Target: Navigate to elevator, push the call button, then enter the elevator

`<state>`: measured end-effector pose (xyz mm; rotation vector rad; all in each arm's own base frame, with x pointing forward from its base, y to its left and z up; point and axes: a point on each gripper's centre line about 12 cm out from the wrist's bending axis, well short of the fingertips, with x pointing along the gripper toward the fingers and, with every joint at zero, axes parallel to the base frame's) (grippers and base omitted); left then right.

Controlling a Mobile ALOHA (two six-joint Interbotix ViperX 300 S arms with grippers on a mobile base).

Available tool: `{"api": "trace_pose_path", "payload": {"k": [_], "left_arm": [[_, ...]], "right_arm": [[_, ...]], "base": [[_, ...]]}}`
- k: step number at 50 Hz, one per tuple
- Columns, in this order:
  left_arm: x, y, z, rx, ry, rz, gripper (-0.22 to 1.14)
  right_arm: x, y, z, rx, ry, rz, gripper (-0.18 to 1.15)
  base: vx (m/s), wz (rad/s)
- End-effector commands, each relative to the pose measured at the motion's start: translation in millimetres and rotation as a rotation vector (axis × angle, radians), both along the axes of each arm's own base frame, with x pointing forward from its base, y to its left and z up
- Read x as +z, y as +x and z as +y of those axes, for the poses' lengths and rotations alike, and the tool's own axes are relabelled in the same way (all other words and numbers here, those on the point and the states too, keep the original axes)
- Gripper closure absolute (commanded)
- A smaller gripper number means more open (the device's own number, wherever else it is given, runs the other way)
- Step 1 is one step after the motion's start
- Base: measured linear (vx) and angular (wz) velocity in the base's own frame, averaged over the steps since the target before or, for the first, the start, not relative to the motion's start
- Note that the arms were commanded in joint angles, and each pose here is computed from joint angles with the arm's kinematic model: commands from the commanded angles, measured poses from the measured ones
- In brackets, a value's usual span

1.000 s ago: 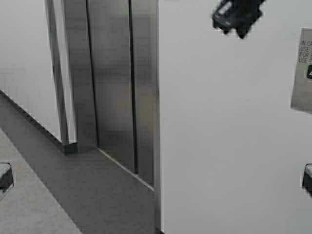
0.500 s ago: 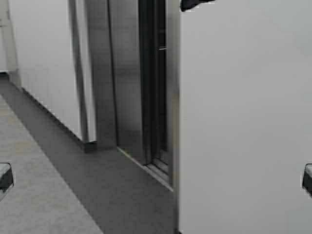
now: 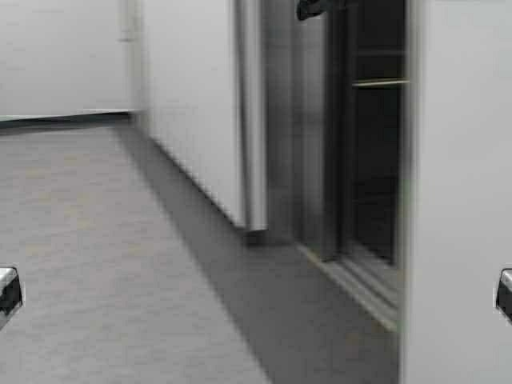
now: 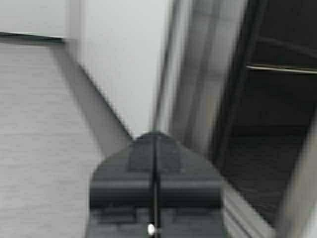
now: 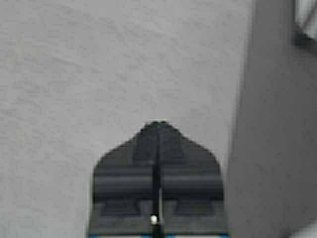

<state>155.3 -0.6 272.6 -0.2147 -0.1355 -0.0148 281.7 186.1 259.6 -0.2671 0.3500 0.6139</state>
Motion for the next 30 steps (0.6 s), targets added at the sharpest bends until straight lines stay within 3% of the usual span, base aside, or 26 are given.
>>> {"api": "trace_pose_path", "payload": {"k": [1,30], "left_arm": [[3,2,0,-0.001,0.006,-0.006,0.89],[1,8,0,0.005,0.022,-0.001,0.89]], "right_arm": [[12,2,-2,0.003,0.039,-0.04,0.91],[4,22,-18,-0.057,0.046,-0.033,0.91]], "base": [[0.11,0.65],[0.17,0.5]]}}
